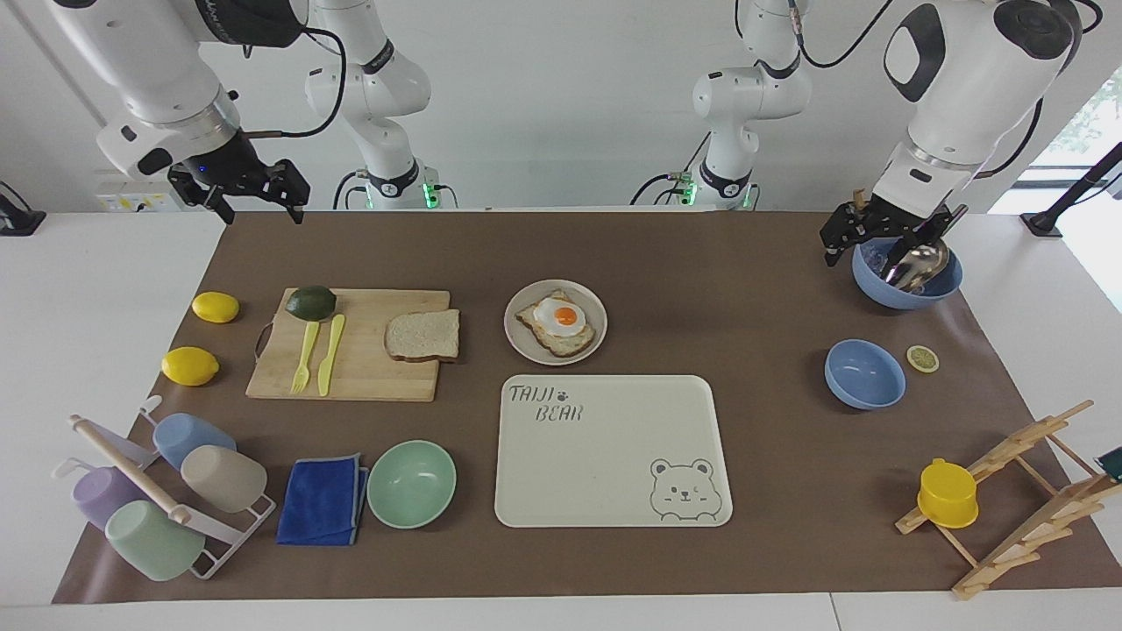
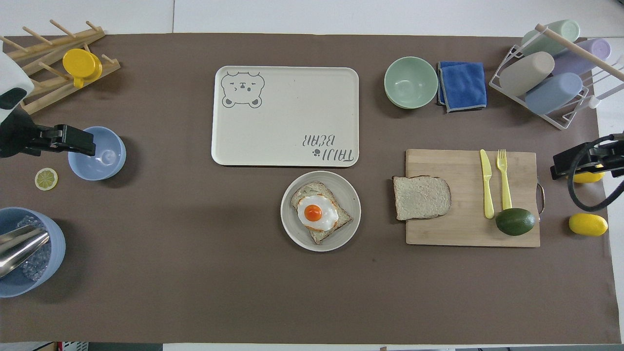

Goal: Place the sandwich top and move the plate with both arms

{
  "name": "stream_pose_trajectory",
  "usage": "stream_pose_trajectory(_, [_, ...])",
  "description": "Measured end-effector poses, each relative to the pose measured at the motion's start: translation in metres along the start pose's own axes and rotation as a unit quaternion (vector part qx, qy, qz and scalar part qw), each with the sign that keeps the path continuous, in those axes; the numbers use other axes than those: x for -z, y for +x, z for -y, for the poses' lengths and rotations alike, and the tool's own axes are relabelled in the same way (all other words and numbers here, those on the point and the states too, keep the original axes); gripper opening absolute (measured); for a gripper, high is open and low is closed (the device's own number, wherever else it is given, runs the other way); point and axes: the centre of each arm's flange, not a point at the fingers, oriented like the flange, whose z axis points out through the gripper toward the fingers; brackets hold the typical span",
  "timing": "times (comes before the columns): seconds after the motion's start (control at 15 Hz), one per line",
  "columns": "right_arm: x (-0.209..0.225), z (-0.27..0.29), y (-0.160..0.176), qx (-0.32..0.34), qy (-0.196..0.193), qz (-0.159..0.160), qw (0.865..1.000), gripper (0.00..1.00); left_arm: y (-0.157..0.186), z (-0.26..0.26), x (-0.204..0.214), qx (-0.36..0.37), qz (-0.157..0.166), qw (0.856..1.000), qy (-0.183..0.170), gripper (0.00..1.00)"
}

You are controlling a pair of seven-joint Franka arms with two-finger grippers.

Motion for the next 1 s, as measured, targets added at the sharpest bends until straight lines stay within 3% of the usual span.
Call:
stream_pose_trajectory(0.8, [-0.0013,0.0023,-0.0004,0.002,0.004,0.005,1.000,1.00,0.0000,0.0000,0.0000,0.000,0.000,1.000,0.000,1.00])
stream_pose_trajectory(1.0, [-0.0018,0.0043,-0.0009,0.032,0.005,0.007,0.999,1.00,0.0000,0.0000,0.0000,0.000,0.000,1.000,0.000,1.00])
